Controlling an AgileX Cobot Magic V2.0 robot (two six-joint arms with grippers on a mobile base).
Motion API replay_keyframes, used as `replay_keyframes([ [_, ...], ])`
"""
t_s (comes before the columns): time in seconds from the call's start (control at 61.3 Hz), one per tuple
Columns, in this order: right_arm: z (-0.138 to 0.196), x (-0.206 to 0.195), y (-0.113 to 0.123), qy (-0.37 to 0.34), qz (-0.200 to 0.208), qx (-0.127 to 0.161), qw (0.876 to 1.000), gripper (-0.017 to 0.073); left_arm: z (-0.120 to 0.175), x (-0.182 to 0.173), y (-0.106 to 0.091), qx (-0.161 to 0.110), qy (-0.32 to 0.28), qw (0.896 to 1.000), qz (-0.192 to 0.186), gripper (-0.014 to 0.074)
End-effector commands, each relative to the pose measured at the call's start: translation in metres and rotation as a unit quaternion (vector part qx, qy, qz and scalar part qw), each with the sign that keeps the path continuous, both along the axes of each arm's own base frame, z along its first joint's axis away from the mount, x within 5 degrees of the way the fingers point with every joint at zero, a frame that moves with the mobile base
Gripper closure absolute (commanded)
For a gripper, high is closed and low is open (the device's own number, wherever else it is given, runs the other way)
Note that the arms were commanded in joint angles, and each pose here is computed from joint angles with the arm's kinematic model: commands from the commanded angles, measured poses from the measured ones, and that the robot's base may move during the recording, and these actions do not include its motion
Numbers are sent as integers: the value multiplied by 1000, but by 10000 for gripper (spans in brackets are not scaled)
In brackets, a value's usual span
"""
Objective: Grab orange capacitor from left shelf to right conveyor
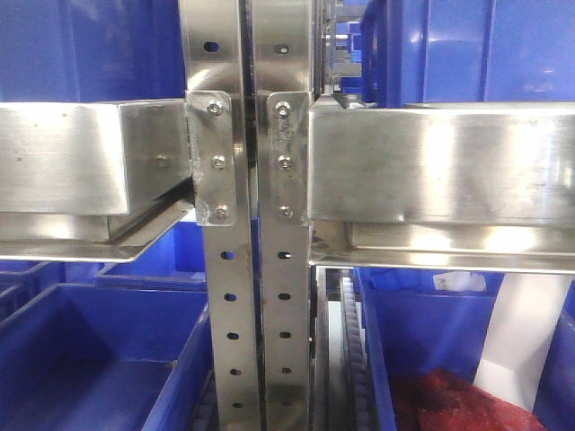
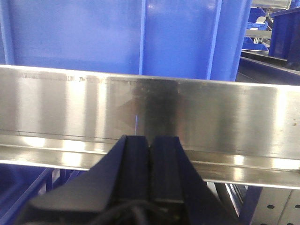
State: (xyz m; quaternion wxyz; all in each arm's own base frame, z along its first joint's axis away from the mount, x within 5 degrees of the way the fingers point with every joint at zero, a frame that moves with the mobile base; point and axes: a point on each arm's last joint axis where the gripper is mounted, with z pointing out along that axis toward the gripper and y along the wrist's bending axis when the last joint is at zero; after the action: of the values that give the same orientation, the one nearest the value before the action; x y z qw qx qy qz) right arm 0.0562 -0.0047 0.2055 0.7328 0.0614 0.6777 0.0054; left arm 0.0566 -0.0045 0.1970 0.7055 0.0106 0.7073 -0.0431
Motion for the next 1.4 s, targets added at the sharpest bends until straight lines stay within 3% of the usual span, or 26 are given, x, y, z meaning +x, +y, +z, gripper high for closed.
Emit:
replay_keyframes([
  [0.0,35,-8,1,-89,-1,-13,996,504,10,-1,1,-6,-51,999,3,720],
  [0.163,81,-17,1,-63,-3,-10,998,481,10,-1,1,-6,-51,999,3,720],
  [0.261,109,-17,1,-56,-3,-10,998,365,10,-1,1,-6,-51,999,3,720],
  [0.392,137,0,0,-40,-3,-8,999,109,10,-1,1,-6,-51,999,3,720],
  [0.522,149,28,-3,3,-3,-5,1000,-13,10,-1,1,-6,-51,999,3,720],
  [0.832,130,103,-8,100,0,3,995,-24,10,-1,1,-6,-51,999,3,720],
  [1.387,95,176,-1,91,31,0,995,-24,10,-1,1,-6,-51,999,3,720],
])
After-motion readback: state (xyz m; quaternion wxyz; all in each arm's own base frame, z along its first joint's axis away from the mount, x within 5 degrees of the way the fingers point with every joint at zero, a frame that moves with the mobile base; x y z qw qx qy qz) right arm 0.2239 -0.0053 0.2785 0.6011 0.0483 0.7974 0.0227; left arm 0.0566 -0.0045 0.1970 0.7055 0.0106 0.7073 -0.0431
